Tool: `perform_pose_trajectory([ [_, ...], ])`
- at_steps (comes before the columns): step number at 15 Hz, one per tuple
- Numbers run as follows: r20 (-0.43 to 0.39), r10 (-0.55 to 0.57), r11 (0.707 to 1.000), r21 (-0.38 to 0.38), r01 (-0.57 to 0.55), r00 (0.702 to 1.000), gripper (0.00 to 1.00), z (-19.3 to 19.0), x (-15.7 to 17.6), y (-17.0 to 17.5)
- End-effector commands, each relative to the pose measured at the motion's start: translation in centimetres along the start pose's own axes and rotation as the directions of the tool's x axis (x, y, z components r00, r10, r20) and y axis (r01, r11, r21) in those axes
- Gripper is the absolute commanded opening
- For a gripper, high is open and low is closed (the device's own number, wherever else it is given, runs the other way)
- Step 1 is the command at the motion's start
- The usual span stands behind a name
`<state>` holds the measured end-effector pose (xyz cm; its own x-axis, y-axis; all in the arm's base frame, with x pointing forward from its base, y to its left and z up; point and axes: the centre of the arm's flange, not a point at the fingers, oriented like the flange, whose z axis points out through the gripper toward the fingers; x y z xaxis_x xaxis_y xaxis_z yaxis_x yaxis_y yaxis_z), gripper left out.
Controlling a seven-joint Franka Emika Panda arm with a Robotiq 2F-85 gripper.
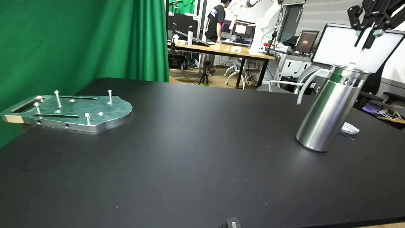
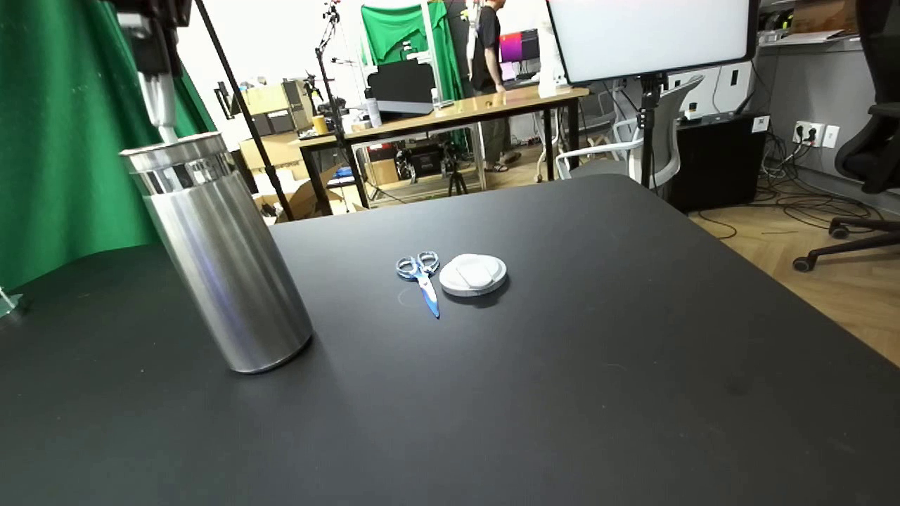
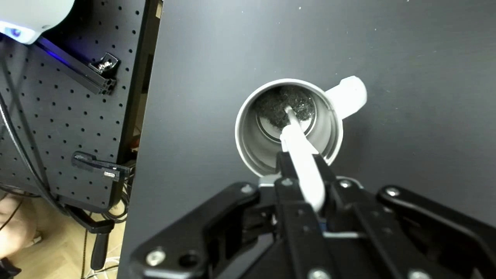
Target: Use the brush to clean the inside of the silver bottle
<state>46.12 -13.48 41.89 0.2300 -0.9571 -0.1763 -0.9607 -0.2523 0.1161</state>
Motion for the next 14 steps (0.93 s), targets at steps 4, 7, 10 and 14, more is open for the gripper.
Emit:
perform_pose_trajectory([
  [4,0.035,0.025,0.999,-0.035,-0.024,0.999,0.04,1.0,0.8,-1.2],
  [7,0.019,-0.006,1.000,0.005,0.006,1.000,0.04,-1.7,-0.5,-0.5],
  [10,0.008,-0.039,0.998,0.051,0.038,0.999,0.04,-4.8,-2.1,0.5],
  [14,-0.037,-0.079,0.990,0.116,0.083,0.996,0.04,-8.4,-4.0,2.1],
])
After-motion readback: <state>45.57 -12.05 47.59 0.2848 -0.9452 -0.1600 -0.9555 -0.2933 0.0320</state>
